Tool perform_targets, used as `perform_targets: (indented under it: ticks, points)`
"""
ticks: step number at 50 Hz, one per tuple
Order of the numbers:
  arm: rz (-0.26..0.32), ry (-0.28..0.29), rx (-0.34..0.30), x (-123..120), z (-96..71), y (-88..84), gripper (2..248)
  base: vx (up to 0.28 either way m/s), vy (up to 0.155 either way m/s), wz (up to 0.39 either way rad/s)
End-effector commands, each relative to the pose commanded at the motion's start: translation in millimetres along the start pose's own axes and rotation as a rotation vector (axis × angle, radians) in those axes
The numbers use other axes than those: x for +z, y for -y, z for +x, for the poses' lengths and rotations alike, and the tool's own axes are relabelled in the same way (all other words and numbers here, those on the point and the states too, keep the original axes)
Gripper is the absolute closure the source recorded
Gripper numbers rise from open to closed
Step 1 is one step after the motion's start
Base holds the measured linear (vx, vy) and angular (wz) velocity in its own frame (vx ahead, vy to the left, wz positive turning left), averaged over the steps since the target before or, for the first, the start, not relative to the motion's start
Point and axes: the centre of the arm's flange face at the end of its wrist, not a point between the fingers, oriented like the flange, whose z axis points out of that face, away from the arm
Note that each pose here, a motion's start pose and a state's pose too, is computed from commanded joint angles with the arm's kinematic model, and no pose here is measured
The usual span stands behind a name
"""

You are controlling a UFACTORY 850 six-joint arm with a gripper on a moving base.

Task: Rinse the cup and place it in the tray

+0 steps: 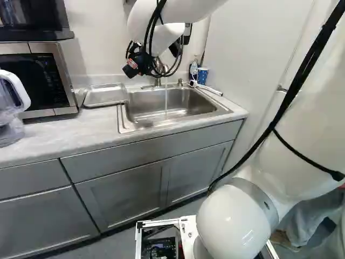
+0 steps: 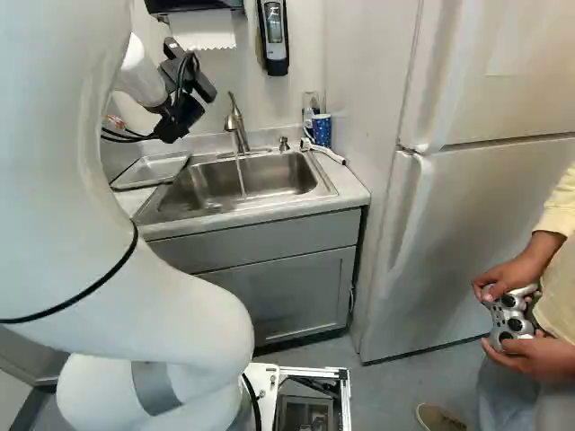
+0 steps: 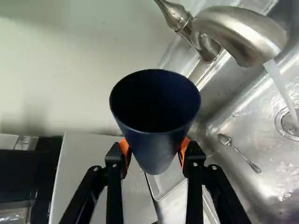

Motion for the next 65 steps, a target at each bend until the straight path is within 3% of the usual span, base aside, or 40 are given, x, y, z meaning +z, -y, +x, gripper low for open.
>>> perform_targets:
  ticks: [65]
  points:
    - [0.0, 0.0, -0.684, 0.0, 0.0, 0.0, 129, 0.0, 0.0, 0.0]
